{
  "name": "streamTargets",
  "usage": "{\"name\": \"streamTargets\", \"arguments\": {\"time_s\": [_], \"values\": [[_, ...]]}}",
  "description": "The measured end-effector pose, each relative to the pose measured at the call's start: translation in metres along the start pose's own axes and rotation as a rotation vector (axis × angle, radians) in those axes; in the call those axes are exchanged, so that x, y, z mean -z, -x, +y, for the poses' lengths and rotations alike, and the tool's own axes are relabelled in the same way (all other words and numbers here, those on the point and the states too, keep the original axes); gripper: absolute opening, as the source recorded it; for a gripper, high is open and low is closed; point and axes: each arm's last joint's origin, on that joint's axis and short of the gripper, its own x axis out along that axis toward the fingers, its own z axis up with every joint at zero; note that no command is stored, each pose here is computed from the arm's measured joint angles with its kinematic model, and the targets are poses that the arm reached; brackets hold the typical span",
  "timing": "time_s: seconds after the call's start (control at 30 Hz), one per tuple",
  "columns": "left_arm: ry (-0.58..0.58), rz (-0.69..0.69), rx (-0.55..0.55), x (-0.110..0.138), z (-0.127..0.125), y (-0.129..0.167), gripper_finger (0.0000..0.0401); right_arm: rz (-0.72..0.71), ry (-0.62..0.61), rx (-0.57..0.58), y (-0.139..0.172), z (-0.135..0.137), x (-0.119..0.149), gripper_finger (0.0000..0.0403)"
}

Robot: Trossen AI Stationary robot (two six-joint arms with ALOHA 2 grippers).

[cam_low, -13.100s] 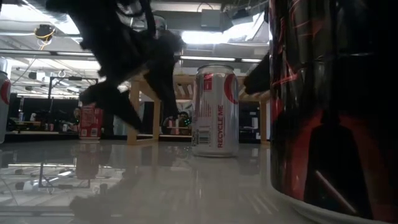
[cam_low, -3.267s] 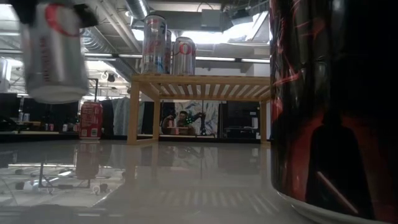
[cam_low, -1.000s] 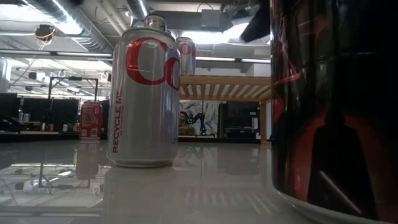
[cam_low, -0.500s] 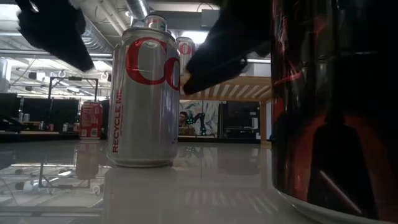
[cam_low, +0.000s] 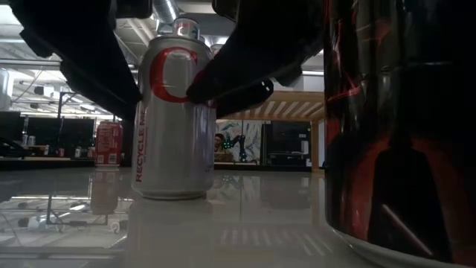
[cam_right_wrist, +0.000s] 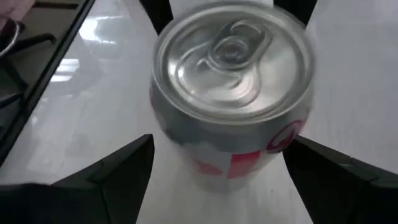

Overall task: Place canned beverage on shelf
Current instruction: Put the silver soda can on the shelf

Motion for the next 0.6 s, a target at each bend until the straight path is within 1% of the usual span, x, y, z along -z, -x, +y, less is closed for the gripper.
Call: {"name": "streamTargets", "arguments": {"time_s": [0.27, 0.43, 0.6], "values": [[0.016, 0.030, -0.024, 0.0006, 0.0046, -0.0017, 0.0334, 0.012, -0.038, -0.014, 0.0004, 0.0052, 0.0019, 0.0342], [0.032, 0.060, -0.007, 0.0019, 0.0040, -0.0015, 0.0334, 0.024, -0.069, -0.025, 0.0004, 0.0055, 0.0027, 0.0342], [0.037, 0.082, 0.004, 0.0028, 0.0039, -0.0013, 0.0335, 0.027, -0.070, -0.025, 0.0004, 0.0058, 0.0030, 0.0342]]}}
